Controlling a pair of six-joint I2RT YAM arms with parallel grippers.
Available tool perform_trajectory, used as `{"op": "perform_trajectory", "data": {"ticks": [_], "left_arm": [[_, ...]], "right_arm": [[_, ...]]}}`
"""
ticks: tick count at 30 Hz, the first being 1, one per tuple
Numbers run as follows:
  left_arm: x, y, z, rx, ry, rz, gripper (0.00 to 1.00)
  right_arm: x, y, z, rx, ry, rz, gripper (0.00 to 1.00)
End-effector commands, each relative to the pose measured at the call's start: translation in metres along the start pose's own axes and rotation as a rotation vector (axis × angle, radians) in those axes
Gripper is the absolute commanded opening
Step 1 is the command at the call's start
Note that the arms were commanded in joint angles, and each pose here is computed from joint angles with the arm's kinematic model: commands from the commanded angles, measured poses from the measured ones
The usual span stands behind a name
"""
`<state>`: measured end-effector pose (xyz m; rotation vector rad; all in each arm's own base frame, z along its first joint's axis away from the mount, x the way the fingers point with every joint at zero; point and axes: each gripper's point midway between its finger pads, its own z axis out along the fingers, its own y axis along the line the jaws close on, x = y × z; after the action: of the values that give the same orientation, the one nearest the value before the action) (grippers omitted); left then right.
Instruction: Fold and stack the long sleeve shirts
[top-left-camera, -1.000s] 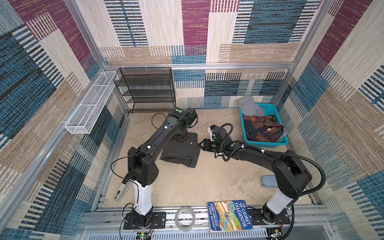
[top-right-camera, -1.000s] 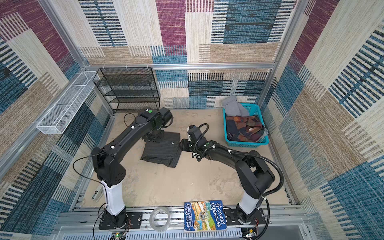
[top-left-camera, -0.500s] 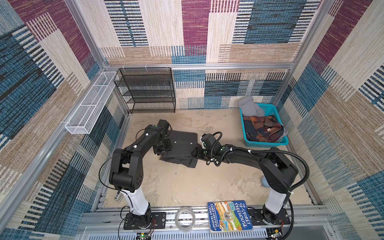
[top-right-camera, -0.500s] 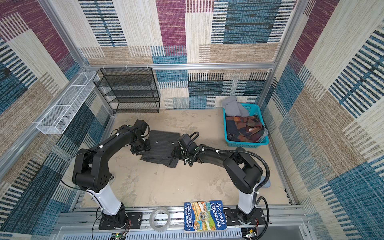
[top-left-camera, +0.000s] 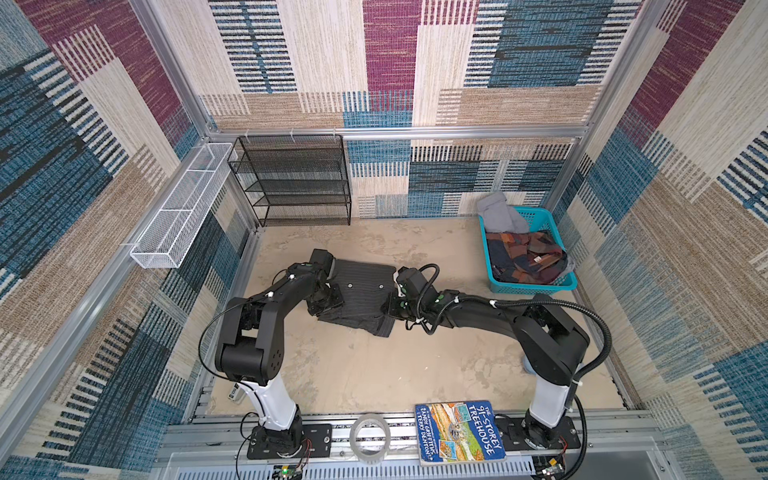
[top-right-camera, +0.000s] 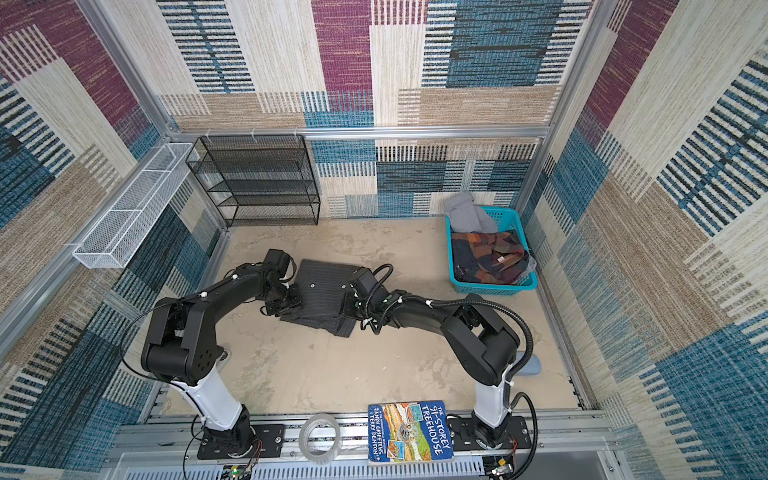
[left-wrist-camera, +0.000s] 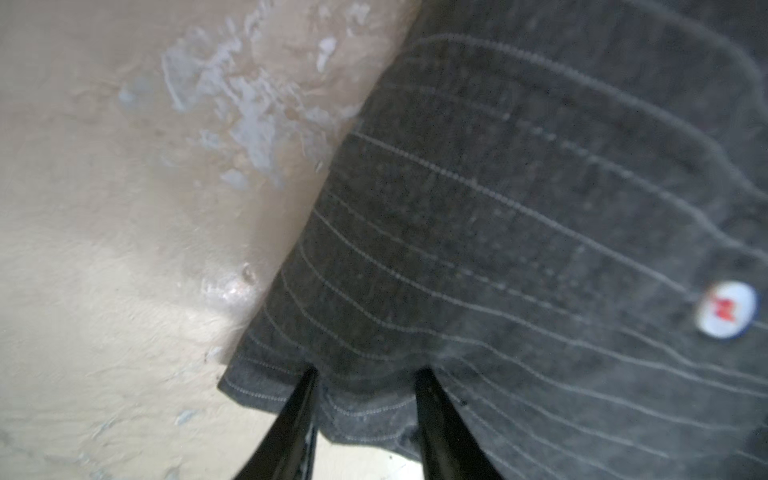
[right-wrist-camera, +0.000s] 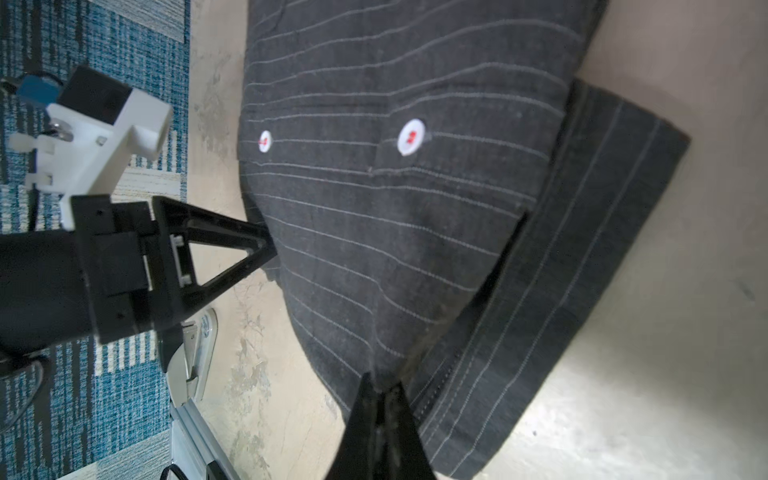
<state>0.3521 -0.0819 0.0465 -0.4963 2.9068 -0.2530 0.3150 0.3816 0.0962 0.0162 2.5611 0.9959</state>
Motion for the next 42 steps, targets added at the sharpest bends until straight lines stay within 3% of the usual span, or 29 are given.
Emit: {"op": "perform_trajectory", "data": {"ticks": [1, 5, 9, 16, 21, 30, 42], "left_arm": [[-0.007, -0.016, -0.012, 0.086, -0.032, -0.036, 0.44], [0.003, -0.025, -0.040, 0.161, -0.036, -0.078, 0.45], [0.040, -0.025, -0.062, 0.270, -0.017, -0.157, 0.41], [0.110, -0.028, -0.066, 0.474, 0.041, -0.262, 0.11], [0.122, -0.046, -0.045, 0.552, 0.021, -0.264, 0.00], [0.111, -0.063, -0.013, 0.636, -0.062, -0.306, 0.00], [0.113, -0.081, 0.023, 0.688, -0.054, -0.342, 0.00]], "right_arm": [[-0.004, 0.024, -0.012, -0.040, -0.035, -0.036, 0.05], [-0.002, 0.026, -0.021, -0.028, -0.051, -0.042, 0.04], [-0.006, 0.021, -0.023, 0.006, -0.074, -0.050, 0.05], [-0.004, 0.019, -0.014, 0.003, -0.063, -0.044, 0.05], [-0.006, 0.022, -0.014, -0.002, -0.066, -0.043, 0.05], [-0.005, 0.024, -0.013, -0.003, -0.055, -0.039, 0.06], [0.001, 0.043, -0.020, -0.022, -0.070, -0.036, 0.05]]}}
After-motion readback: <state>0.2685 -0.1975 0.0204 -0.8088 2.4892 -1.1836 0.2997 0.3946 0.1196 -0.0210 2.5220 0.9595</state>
